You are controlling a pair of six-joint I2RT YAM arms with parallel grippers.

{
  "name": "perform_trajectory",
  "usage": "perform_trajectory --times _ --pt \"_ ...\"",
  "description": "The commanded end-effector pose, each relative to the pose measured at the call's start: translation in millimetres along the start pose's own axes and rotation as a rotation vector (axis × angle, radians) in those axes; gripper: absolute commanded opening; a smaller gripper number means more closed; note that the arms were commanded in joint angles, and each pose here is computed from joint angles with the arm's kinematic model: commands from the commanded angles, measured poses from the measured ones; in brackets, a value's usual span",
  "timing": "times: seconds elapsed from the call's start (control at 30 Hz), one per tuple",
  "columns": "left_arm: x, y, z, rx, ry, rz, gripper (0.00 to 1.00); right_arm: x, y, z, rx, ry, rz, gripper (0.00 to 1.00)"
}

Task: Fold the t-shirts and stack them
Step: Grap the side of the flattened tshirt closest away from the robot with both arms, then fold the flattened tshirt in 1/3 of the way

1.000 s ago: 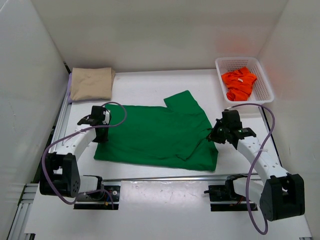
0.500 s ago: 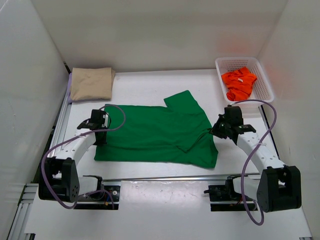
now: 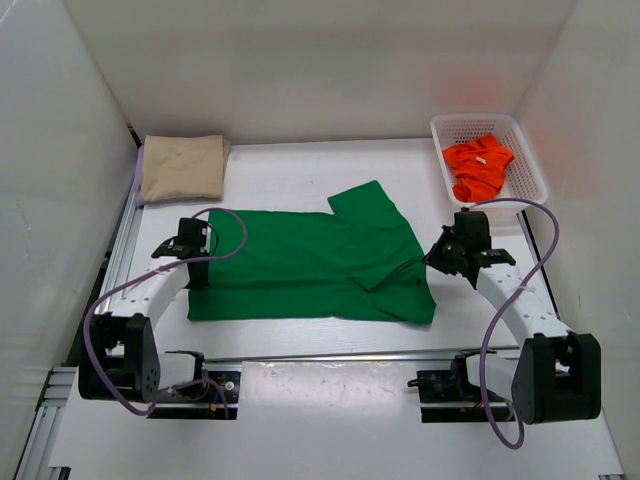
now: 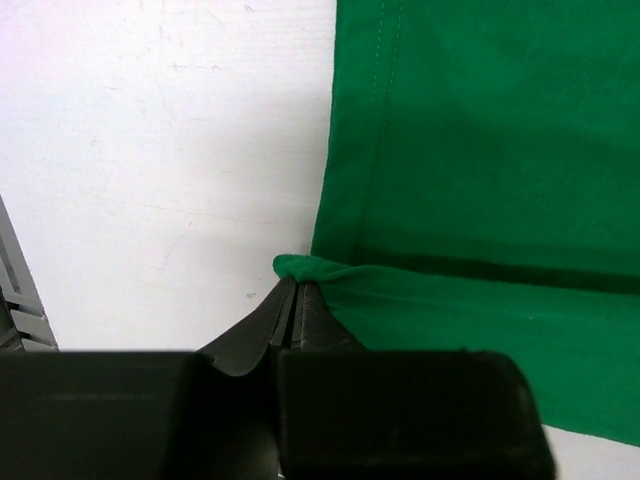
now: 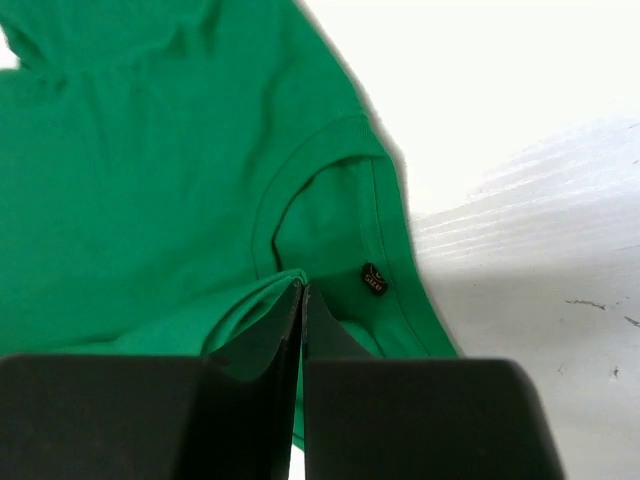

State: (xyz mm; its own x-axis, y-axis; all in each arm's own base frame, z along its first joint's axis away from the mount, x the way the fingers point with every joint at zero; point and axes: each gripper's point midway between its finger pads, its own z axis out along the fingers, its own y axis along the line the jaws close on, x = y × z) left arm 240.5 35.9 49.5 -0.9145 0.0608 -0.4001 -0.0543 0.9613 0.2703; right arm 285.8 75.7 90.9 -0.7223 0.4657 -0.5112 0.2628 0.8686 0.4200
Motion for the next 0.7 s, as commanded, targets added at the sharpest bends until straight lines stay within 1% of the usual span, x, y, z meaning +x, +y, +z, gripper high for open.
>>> perform_trajectory --times 0.0,0.1,0.37,0.67 --pt "-9 2 2 -0.005 -0.010 -0.011 0.11 -11 9 6 -0.029 0.000 -0.020 0.00" --pt "-11 0 7 -0.005 0.014 -0.003 0.11 -10 7 15 -0.009 0.031 -0.025 0.00" --pt "-16 -3 11 0.005 0.029 0.001 0.11 -30 20 19 -0.025 0.007 -0.037 0.00" --pt "-11 -6 16 0.014 0.055 0.009 0.11 -37 38 29 -0.054 0.031 -0.079 0.00"
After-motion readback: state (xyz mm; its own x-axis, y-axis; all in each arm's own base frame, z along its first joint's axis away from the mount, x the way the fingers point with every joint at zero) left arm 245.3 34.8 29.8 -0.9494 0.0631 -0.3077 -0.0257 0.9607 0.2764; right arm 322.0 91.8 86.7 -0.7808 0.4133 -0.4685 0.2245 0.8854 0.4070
